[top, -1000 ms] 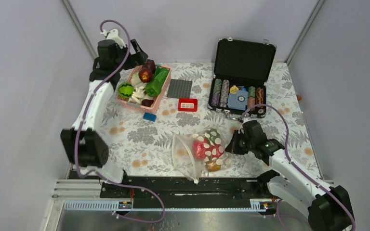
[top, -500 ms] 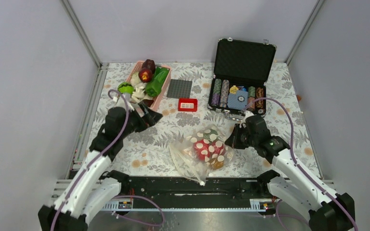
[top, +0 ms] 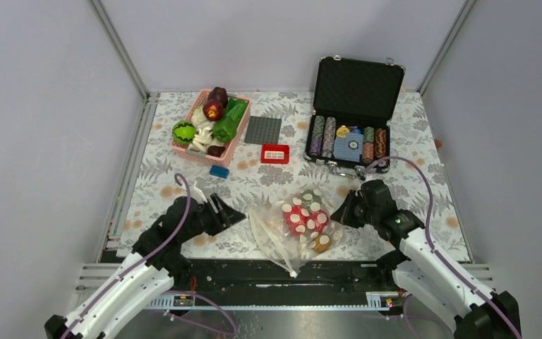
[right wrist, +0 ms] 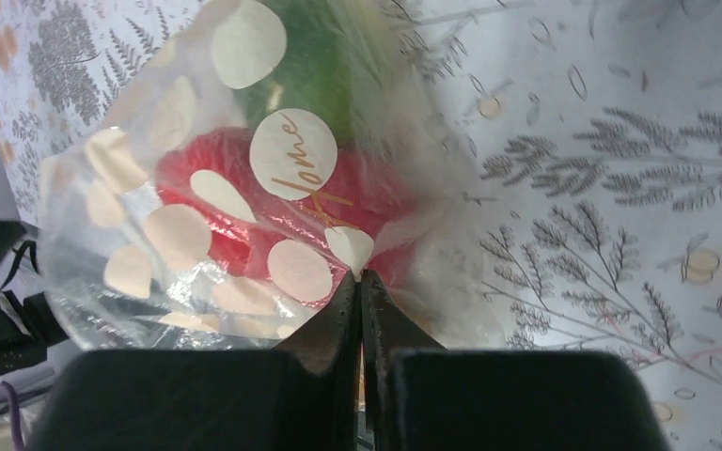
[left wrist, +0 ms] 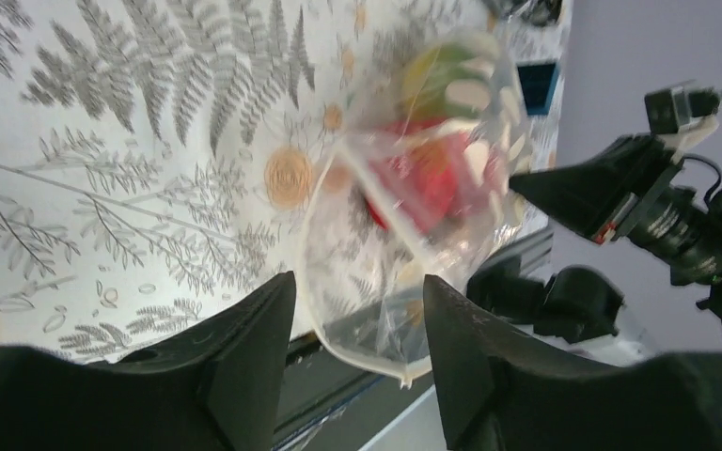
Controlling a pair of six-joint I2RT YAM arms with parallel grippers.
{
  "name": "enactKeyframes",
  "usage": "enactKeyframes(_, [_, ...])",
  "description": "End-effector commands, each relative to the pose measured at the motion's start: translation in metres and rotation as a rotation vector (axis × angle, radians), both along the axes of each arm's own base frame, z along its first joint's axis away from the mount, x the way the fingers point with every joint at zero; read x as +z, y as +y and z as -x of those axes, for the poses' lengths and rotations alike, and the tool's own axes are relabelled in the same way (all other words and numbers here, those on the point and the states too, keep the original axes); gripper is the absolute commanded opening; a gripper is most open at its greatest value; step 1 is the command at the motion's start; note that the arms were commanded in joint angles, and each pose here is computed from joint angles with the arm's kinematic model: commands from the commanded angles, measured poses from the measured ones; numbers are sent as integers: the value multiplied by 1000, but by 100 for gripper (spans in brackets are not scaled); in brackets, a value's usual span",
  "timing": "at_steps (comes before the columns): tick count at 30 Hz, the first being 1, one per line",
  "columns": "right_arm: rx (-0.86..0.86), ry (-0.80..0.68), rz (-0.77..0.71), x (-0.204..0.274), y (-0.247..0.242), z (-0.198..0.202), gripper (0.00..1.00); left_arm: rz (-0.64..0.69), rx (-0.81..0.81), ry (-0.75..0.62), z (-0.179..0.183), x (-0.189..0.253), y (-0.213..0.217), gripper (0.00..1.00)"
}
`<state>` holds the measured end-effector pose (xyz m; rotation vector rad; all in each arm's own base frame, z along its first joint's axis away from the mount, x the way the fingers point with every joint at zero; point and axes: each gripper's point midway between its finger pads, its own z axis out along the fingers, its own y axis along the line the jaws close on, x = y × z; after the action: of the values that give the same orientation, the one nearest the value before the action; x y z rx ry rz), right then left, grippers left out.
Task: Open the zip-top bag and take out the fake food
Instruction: Place the fake fruit in the bin, then pick up the fake vegetable from the zipper food storage bag.
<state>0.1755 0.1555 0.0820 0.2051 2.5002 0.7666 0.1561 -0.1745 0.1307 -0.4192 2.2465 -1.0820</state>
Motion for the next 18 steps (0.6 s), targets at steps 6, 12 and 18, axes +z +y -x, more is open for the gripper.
enactKeyframes(6, [-258,61,-131,-19,-14,16,0,61,-33,39,22,-8,-31,44])
enactKeyframes(12, [-288,70,-194,-14,-12,21,0,46,-77,44,34,-14,-60,43])
enactKeyframes(18, [-269,46,-211,-4,-12,24,0,5,-87,14,27,-11,-85,43])
